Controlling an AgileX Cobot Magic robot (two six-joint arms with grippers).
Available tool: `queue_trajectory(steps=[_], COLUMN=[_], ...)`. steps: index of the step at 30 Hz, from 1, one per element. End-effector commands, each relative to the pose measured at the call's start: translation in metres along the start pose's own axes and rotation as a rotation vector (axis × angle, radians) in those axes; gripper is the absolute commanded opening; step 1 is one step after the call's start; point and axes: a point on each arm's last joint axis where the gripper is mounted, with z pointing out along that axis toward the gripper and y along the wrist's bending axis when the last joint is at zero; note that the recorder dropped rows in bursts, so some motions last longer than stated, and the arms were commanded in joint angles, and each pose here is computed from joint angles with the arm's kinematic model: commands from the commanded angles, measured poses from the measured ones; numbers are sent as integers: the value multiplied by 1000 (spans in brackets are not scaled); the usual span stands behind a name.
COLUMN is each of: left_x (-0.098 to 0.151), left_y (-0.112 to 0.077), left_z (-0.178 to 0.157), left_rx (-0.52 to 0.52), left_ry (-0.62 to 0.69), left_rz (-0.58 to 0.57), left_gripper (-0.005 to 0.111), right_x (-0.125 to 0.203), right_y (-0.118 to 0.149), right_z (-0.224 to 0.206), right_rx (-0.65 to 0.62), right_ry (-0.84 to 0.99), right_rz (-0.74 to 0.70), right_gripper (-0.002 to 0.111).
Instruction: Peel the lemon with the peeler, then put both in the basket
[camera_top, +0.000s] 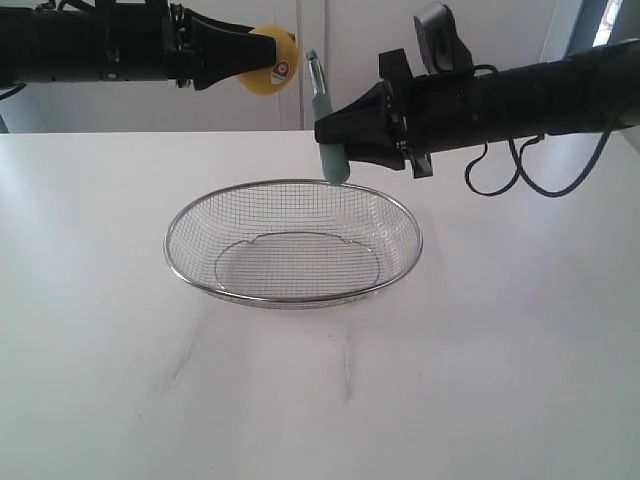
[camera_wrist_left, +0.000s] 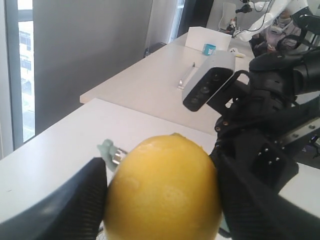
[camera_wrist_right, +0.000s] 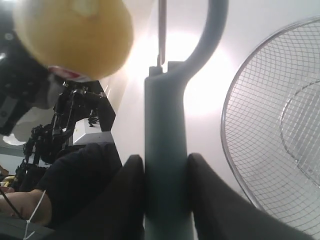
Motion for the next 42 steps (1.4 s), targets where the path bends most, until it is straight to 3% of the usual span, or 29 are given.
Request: queue_trajectory(steps=[1, 11, 21, 42], left_x=[-9, -9, -9, -10], left_y=[-6, -6, -7, -10], left_z=[0, 0, 0, 0], left_rx=[18, 18, 24, 58], left_ry=[-43, -43, -44, -48], left_rz=[-6, -6, -6, -7], left_gripper=[0, 0, 0, 0], right_x=[-3, -3, 3, 6], right_y=[20, 25, -3, 5], right_z=[-9, -11, 6, 16], right_rx=[-22, -20, -18, -40], right_ry=[-25, -26, 17, 32], right_rz=[-49, -67, 5, -14], right_gripper=[0, 0, 0, 0])
